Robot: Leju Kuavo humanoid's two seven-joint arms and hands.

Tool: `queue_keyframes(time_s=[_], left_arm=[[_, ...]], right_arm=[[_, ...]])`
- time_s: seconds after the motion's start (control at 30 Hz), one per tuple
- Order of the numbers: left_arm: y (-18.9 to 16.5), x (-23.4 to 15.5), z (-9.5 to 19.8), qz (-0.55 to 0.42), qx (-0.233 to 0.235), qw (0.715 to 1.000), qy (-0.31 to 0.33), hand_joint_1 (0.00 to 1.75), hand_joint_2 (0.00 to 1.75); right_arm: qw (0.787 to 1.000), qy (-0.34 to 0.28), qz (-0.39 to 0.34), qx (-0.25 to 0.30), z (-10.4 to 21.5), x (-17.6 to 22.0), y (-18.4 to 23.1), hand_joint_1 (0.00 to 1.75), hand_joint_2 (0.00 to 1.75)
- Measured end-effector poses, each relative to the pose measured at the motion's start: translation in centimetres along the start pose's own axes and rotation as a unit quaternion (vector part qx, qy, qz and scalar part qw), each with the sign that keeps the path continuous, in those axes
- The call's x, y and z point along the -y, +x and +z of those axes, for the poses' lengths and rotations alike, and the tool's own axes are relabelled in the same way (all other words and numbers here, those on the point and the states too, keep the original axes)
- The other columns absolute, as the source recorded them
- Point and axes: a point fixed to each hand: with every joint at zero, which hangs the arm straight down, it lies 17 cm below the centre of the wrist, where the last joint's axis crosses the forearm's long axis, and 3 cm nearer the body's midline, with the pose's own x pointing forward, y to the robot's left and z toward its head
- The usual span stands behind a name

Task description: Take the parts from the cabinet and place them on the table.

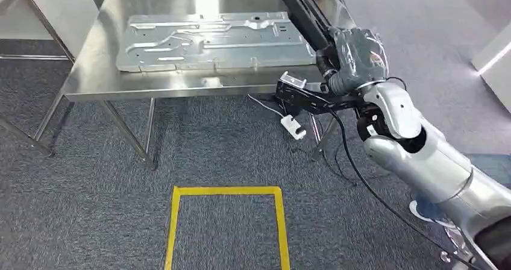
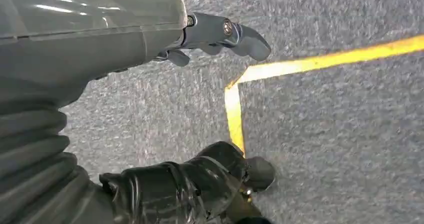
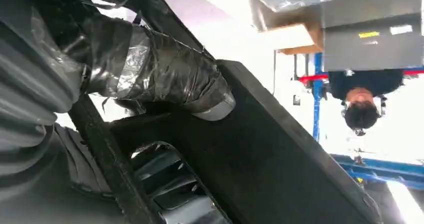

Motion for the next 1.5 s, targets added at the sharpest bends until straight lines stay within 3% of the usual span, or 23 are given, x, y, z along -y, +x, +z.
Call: queue_keyframes(time_s=[0.23, 0.5, 1.1, 1.5], left_arm=[[0.1, 0.4, 0.1, 0.008, 0.003, 1.000, -0.013, 0.00, 1.75], [0.6, 0.8, 0.0, 0.014, 0.007, 1.000, -0.020, 0.00, 1.75], [-0.6, 0.6, 0.3, 0.017, -0.010, 1.000, -0.014, 0.00, 1.75], [-1.9, -1.4, 0.2, -0.009, -0.049, 0.998, 0.046, 0.00, 1.75]], right_arm=[[0.998, 0.002, 0.059, 0.004, -0.1, -0.2, -0.7, 1.75, 1.75], [0.982, 0.010, 0.165, 0.087, 0.5, -1.7, 2.6, 1.75, 1.75], [0.970, 0.062, 0.187, 0.139, 2.3, -5.8, 5.4, 1.75, 1.75], [0.966, 0.097, 0.195, 0.140, 4.2, -8.6, 5.1, 1.75, 1.75]])
